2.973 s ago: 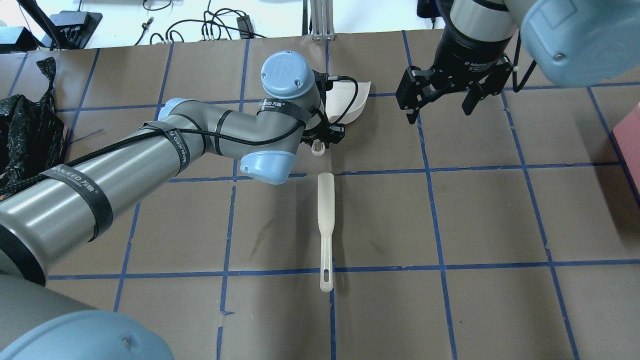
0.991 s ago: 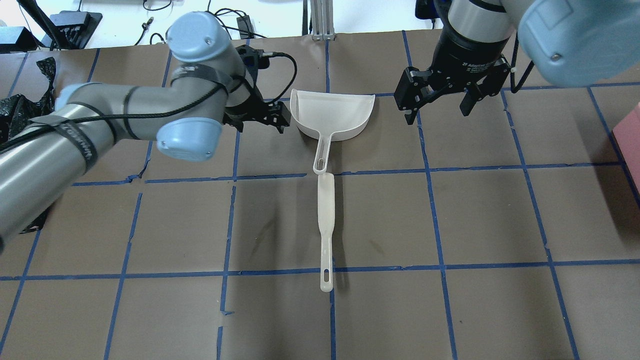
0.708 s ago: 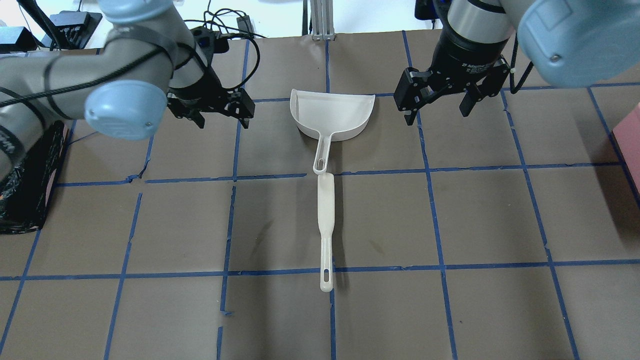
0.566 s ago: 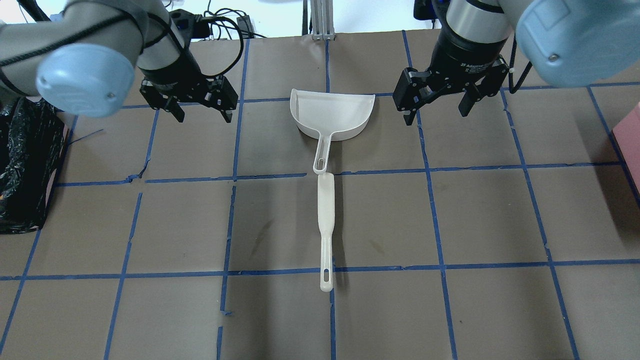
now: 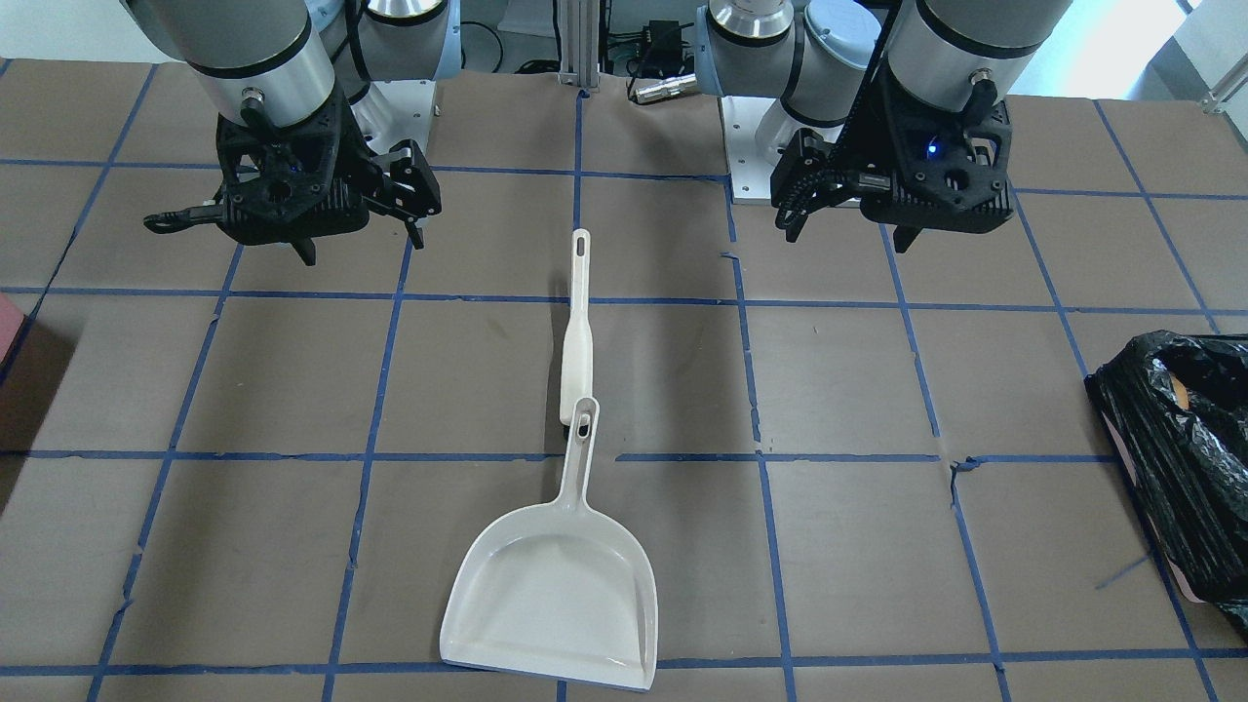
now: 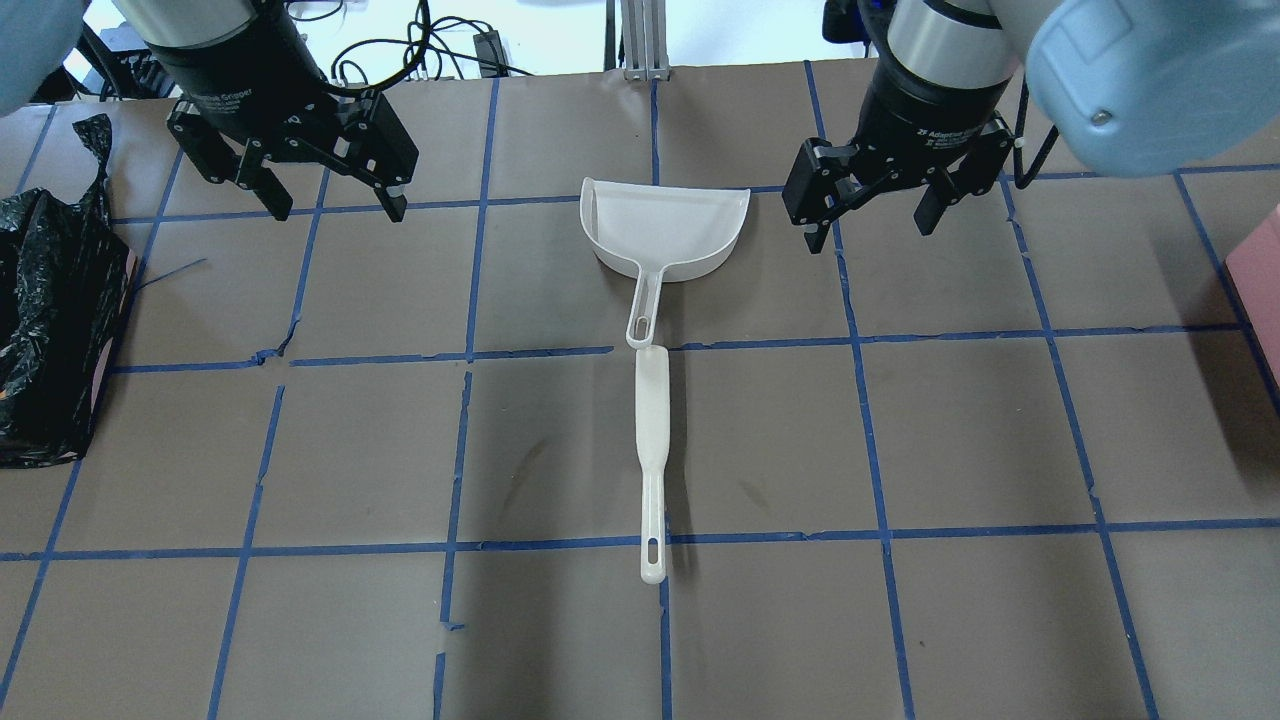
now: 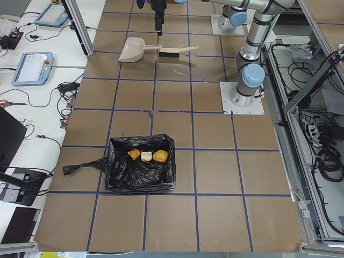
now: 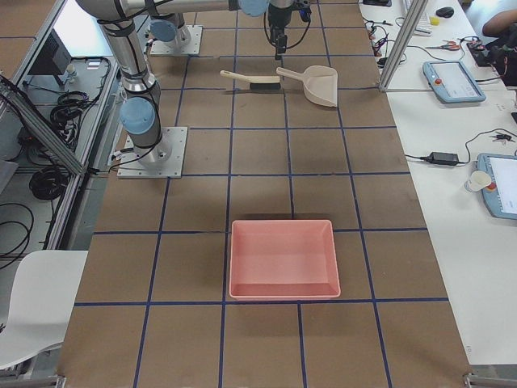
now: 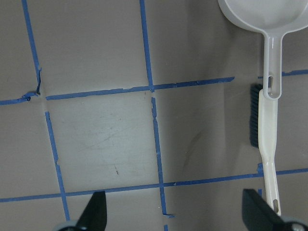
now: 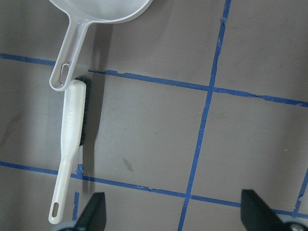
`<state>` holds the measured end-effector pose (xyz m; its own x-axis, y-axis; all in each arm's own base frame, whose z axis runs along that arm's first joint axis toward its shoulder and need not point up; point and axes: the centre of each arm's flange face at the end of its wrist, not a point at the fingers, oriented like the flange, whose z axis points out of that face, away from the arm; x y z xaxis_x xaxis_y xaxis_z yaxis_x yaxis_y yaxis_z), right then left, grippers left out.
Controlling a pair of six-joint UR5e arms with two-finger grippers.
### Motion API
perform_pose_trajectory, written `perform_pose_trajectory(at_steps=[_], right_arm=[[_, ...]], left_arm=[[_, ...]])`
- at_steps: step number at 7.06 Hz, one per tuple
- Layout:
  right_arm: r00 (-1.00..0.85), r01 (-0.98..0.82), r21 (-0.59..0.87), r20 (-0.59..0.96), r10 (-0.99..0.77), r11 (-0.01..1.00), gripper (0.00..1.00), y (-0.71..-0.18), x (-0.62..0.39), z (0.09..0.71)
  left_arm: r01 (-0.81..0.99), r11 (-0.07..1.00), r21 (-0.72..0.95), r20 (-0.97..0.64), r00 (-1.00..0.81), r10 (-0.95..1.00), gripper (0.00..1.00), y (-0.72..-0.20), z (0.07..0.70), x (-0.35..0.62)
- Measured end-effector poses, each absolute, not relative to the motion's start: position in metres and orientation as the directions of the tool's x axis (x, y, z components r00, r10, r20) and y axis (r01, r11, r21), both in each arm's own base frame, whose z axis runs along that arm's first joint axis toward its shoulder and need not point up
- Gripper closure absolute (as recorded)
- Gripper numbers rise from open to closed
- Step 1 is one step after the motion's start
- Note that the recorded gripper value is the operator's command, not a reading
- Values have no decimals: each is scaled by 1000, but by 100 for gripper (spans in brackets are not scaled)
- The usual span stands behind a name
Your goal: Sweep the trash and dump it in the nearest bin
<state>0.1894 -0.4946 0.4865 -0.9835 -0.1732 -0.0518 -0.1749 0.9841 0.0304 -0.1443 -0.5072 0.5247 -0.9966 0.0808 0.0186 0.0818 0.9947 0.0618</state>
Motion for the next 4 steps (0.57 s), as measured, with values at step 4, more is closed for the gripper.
perform_pose_trajectory(at_steps=[4], right_arm=[[-984, -175, 32, -52, -173, 984, 0, -495, 189, 486]], left_arm=[[69, 996, 59, -19, -997, 70, 0, -500, 527, -139]])
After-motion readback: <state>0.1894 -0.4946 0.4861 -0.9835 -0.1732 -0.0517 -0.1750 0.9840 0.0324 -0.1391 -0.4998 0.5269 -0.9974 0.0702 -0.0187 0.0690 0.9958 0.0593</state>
